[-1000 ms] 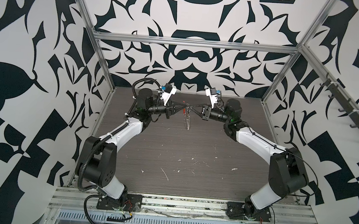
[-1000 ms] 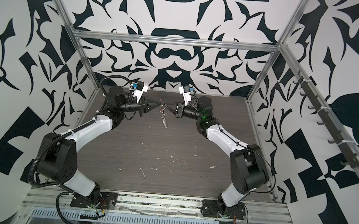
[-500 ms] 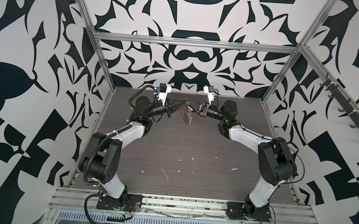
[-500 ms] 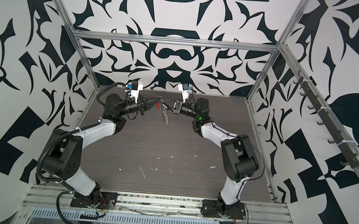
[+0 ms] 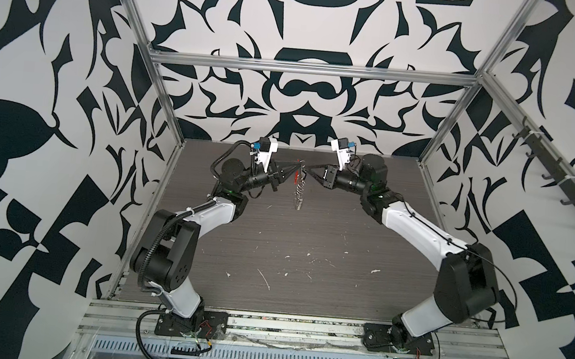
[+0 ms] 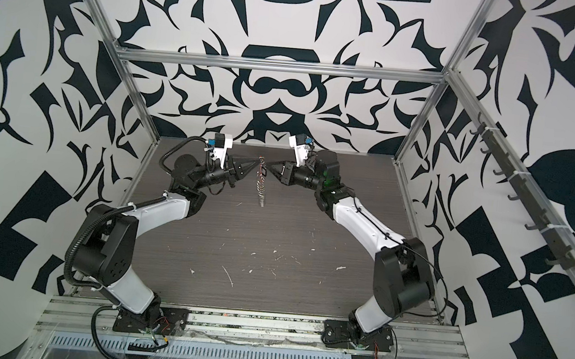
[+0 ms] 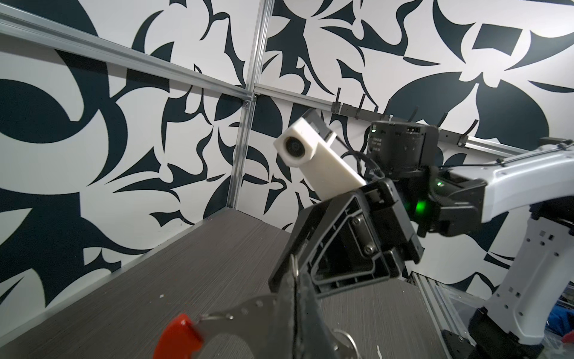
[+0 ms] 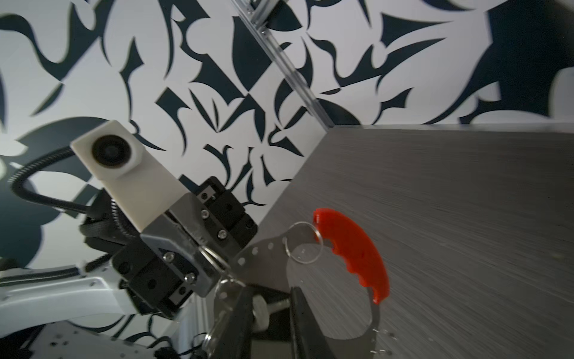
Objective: Put the keys on the keyring
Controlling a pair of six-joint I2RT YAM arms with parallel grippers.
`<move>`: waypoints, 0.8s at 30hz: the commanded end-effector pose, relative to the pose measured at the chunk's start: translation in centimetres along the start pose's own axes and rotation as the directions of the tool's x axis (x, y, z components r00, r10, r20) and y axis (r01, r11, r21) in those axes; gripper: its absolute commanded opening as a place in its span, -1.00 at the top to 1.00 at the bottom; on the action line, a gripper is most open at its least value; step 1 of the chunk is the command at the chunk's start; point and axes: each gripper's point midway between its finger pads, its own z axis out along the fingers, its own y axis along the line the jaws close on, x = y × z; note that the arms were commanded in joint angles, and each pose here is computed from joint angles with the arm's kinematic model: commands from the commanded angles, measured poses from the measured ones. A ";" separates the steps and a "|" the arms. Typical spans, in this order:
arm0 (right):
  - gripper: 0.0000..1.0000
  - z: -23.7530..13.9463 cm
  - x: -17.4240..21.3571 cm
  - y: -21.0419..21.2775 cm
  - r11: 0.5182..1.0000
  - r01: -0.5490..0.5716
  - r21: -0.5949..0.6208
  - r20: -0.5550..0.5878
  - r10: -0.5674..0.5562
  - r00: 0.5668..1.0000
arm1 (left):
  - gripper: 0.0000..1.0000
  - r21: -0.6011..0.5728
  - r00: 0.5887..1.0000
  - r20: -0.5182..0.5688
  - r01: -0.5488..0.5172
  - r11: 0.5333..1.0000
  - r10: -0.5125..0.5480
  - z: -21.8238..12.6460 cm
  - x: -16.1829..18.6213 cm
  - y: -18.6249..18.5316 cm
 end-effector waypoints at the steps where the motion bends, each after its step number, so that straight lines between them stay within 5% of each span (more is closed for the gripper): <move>1: 0.49 -1.7 -0.1 -2.3 0.972 0.129 0.195 -0.049 -0.122 0.991 | 1.00 0.048 0.995 0.048 -0.086 0.995 0.084 -0.1 -2.6 -2.1; 24: 0.35 -1.2 -4.3 6.0 0.955 0.156 -0.254 0.153 -0.120 0.981 | 1.00 0.121 0.999 0.052 -0.013 0.993 0.007 0.3 -2.3 -2.4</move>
